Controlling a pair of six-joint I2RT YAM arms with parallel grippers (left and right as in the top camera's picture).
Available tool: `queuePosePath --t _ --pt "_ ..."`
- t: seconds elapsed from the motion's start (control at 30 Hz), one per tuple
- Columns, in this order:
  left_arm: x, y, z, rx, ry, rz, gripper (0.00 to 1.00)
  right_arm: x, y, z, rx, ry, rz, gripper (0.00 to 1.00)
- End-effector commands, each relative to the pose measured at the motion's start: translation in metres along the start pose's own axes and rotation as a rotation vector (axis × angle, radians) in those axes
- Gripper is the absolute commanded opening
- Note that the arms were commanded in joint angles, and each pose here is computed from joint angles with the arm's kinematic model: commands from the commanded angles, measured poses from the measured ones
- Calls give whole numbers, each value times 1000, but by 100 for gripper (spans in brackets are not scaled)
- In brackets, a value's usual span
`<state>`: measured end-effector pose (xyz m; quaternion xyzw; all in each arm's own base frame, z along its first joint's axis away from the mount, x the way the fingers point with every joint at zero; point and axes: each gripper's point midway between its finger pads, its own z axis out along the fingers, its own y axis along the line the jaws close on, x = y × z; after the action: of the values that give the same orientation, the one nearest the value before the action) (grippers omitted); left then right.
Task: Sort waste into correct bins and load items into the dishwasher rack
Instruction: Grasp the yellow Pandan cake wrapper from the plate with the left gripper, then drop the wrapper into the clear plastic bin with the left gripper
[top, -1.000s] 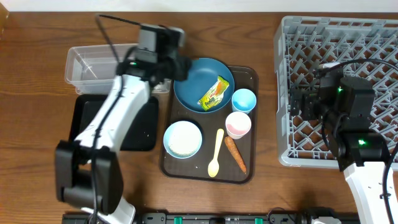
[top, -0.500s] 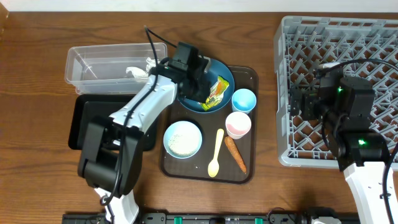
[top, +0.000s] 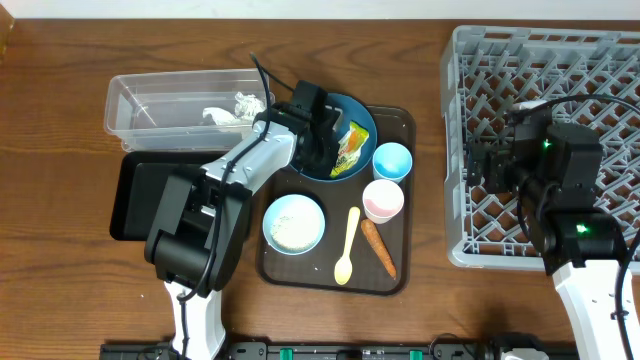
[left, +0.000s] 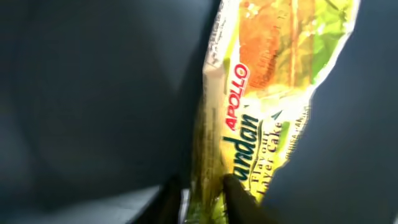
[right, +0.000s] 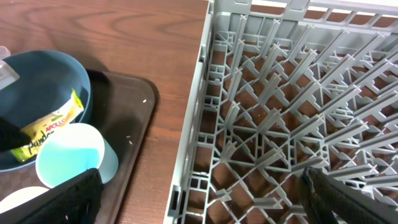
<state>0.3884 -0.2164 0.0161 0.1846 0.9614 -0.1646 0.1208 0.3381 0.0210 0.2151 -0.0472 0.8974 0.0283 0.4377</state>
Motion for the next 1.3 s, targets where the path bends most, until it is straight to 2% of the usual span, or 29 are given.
queuePosePath --t 0.0,0.13,0.3,0.5,0.67,0.8,1.03,1.13,1.2,1.27 --pt "2 -1 -1 10 3 4 6 -8 2 -2 -10 -14 2 99" --pt "-12 0 -16 4 -45 4 6 -8 2 -2 -9 -14 2 99" --pt "-42 12 -71 -18 -188 -12 6 -7 2 -2 -9 -10 3 99" --pt "-61 62 -158 -156 -380 -90 6 -7 1 -2 -4 -10 2 99" --pt "-58 120 -210 -308 -483 -197 6 -7 0 -2 2 -10 3 99" --pt "-50 163 -221 -359 -498 -281 7 -7 0 -2 2 -10 2 99" --pt "-40 198 -200 -379 -455 -344 8 -7 0 -2 2 -10 3 99" --pt "-39 201 -191 -375 -436 -349 17 -7 0 -2 2 -10 3 99" --pt "-39 202 -190 -374 -435 -349 34 -7 0 -2 2 -10 3 99" --pt "-42 200 -194 -369 -450 -344 41 -7 0 -2 2 -10 3 99"
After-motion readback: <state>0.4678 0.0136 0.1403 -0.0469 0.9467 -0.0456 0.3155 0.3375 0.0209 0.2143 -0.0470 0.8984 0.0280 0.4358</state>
